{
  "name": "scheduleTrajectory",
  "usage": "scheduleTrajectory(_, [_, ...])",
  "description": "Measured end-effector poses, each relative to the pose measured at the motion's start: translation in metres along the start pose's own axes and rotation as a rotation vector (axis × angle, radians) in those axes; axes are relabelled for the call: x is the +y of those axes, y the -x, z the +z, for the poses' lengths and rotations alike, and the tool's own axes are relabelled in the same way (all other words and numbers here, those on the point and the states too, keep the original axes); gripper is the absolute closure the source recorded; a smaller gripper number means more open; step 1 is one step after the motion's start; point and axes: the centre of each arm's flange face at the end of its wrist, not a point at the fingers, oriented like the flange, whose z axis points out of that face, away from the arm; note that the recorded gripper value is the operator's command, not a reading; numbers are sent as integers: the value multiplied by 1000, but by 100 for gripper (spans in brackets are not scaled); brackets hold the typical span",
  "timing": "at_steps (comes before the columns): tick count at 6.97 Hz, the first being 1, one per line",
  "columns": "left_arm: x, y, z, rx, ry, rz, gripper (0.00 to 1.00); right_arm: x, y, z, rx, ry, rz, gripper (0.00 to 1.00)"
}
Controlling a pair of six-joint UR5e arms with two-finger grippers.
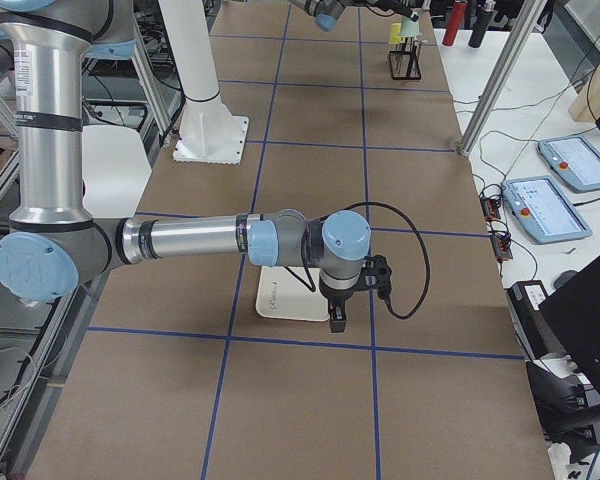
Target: Left arm grabs green cup and hands to right arm on tray
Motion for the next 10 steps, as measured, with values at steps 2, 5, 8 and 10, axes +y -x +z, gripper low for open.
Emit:
scheduleTrajectory(2, [41, -23, -7, 35, 61, -172, 62, -8, 8, -8, 0, -18, -18, 1])
scheduleTrajectory(5, [93, -75, -42, 119, 165, -418, 62, -19, 21, -14, -17, -32, -46, 1])
scheduleTrajectory(8, [149, -134, -84, 196, 244, -633, 62, -24, 30, -13, -37, -30, -61, 1])
scheduleTrajectory(10, [172, -177, -106, 245, 276, -807, 62, -31, 35, -16, -50, -37, -70, 1])
